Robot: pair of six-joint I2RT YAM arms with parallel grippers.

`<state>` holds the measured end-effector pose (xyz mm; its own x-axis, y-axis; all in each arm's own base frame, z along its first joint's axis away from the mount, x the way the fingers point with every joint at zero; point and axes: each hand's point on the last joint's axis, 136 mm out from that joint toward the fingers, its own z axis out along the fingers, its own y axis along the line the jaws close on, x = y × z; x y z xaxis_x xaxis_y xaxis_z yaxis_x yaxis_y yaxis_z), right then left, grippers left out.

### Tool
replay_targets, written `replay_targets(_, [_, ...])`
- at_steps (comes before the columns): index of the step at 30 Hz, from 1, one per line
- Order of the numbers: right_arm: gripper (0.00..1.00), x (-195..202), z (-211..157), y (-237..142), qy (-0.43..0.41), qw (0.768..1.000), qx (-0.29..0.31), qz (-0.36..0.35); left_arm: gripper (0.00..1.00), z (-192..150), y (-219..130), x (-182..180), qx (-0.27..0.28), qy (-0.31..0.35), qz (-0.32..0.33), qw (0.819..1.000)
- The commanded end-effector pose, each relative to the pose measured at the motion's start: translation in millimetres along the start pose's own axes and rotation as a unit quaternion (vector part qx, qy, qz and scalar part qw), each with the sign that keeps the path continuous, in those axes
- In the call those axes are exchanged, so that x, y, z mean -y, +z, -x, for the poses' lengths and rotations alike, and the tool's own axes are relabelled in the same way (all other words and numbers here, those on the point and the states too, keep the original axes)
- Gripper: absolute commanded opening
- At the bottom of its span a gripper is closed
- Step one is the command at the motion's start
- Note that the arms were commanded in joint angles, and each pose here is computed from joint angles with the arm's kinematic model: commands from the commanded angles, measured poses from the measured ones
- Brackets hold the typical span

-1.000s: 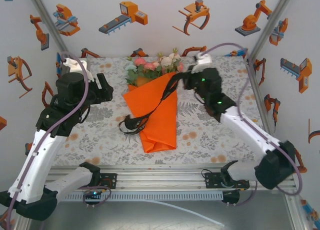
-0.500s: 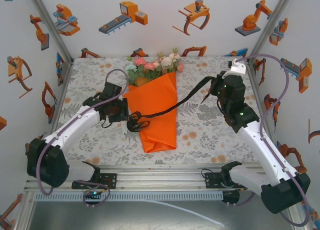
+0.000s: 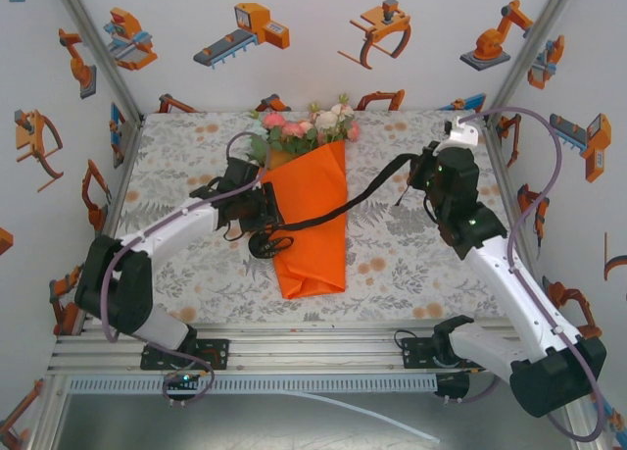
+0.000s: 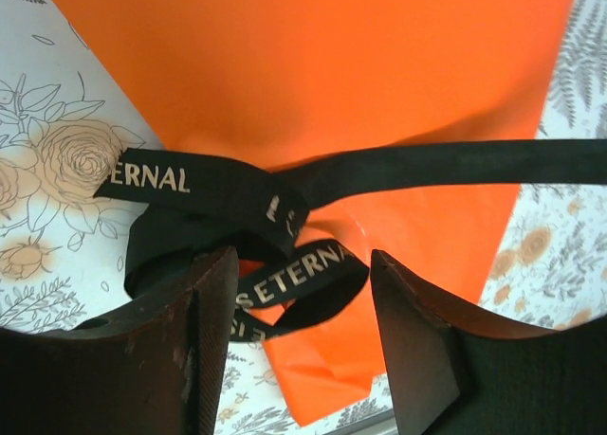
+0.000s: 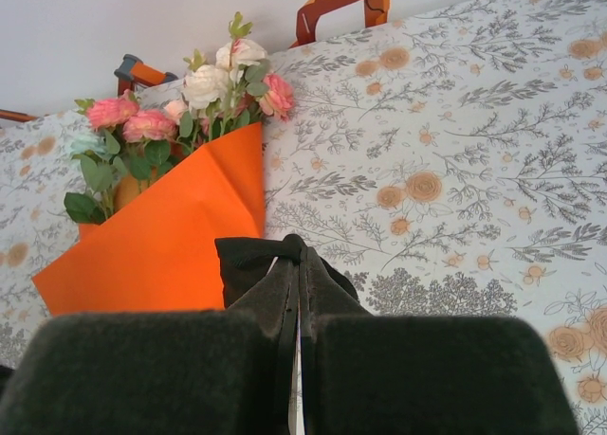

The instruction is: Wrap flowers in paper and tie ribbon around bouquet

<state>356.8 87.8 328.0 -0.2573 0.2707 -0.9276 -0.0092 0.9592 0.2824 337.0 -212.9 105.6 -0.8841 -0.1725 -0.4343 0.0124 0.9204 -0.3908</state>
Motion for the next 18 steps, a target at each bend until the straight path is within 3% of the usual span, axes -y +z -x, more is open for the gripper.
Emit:
replay_targets(1, [0.0,0.2,1.0,-2.4,0.005,1.0,0.0,0.003,0.53,10.5,3.0,3.8,0.013,-0.026,0.004,1.0])
replay_targets(3, [0.0,0.2,1.7,-4.1,0.005,1.0,0.001,0.004,0.45,11.9,4.2,0.7,0.019,-0.026,0.013,0.999])
replay_targets(4, [0.0,0.8,2.4,-5.0,0.005,1.0,0.002,0.003,0.36,12.6,4.8,-0.8,0.018,-0.024,0.016,0.999])
replay_targets(6, [0.0,3.7,5.7,-7.5,0.006,1.0,0.008,-0.005,0.0,19.2,-1.5,-5.1,0.022,-0.019,0.03,0.999])
replay_targets(9, [0.0,27.3,22.8,-23.4,0.001,0.997,0.043,-0.064,0.0,55.2,-54.6,-26.1,0.094,-0.038,0.062,0.993])
replay_targets(12, [0.0,75.1,53.7,-62.5,0.0,0.978,0.108,-0.176,0.0,86.6,-149.9,-63.5,0.184,-0.103,0.092,0.973])
replay_targets(15, [0.0,127.3,81.1,-128.1,-0.01,0.928,0.194,-0.317,0.0,87.9,-256.0,-102.3,0.294,-0.159,0.134,0.933])
replay_targets(18, [0.0,164.3,85.9,-196.3,0.015,0.87,0.257,-0.421,0.0,55.1,-345.2,-144.4,0.403,-0.217,0.198,0.867])
